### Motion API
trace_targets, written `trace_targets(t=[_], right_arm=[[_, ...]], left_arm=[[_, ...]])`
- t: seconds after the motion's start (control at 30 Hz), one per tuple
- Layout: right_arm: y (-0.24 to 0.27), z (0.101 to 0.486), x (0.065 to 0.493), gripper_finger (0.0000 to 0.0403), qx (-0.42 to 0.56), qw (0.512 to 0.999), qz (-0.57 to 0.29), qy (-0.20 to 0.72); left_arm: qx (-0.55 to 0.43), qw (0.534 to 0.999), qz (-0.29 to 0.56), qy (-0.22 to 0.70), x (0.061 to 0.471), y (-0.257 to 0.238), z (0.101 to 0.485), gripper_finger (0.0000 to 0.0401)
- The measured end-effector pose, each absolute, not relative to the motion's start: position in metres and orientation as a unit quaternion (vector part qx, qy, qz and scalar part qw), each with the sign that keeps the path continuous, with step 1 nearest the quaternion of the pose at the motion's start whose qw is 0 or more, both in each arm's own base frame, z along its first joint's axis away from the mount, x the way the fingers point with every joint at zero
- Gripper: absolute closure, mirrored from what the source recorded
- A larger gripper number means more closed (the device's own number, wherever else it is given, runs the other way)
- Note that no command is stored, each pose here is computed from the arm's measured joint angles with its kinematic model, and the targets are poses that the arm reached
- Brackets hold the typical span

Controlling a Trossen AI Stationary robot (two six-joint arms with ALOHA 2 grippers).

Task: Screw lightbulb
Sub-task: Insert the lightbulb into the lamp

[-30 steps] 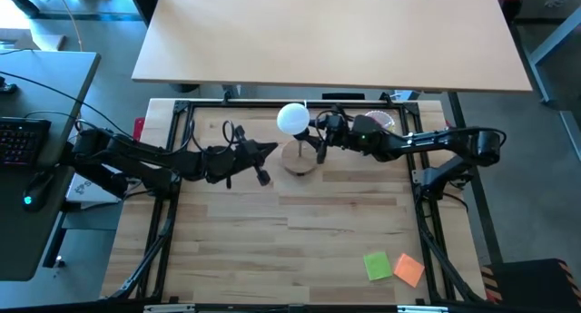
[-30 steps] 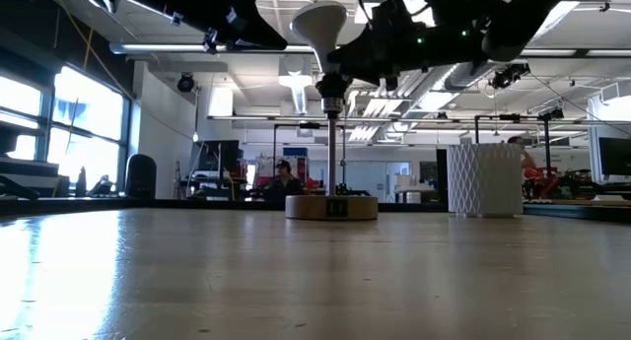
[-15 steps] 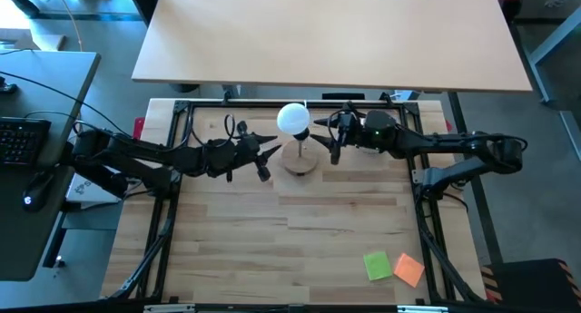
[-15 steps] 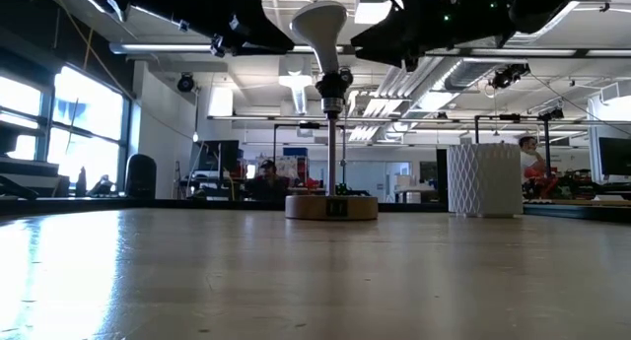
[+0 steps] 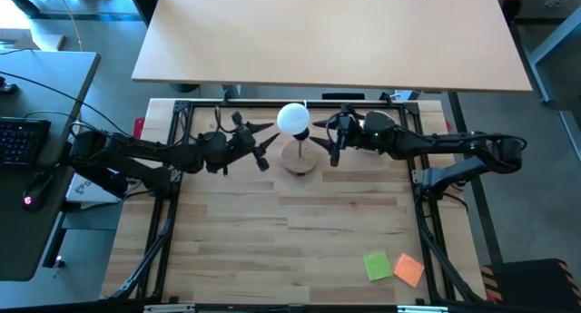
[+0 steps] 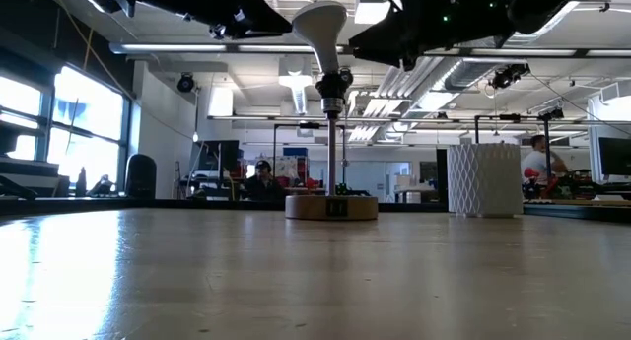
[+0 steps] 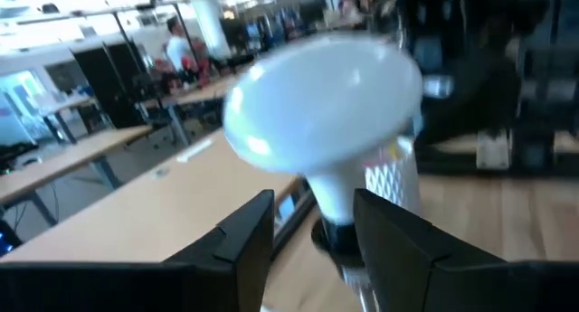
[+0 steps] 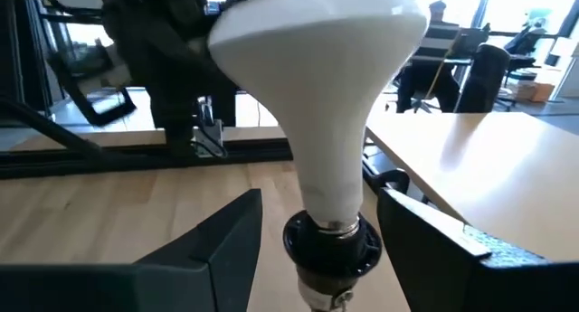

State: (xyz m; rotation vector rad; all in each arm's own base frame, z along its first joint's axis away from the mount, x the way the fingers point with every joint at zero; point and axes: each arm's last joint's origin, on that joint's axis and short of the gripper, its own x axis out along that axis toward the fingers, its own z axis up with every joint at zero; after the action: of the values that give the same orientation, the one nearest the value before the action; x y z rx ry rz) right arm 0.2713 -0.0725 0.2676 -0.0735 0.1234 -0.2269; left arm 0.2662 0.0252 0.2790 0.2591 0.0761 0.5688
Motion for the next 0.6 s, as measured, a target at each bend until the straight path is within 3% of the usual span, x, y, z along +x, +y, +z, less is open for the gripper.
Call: trace_targets(t=[0.13, 0.4, 0.6], right_arm=[[-0.078, 0.269, 0.283, 0.0175, -0.039, 0.990, -0.117, 0.070], [-0.091, 0.277, 0.304, 0.0114, -0.051, 0.987, -0.105, 0.108], [-0.097, 0.288, 0.315, 0.0107, -0.056, 0.989, -0.087, 0.106]], left_arm=[[0.134, 0.951, 0.279, 0.023, 0.266, 0.025, 0.282, 0.0252], [0.130, 0.952, 0.277, 0.001, 0.266, 0.028, 0.286, 0.0252], [0.120, 0.951, 0.285, -0.012, 0.265, 0.033, 0.289, 0.0252]])
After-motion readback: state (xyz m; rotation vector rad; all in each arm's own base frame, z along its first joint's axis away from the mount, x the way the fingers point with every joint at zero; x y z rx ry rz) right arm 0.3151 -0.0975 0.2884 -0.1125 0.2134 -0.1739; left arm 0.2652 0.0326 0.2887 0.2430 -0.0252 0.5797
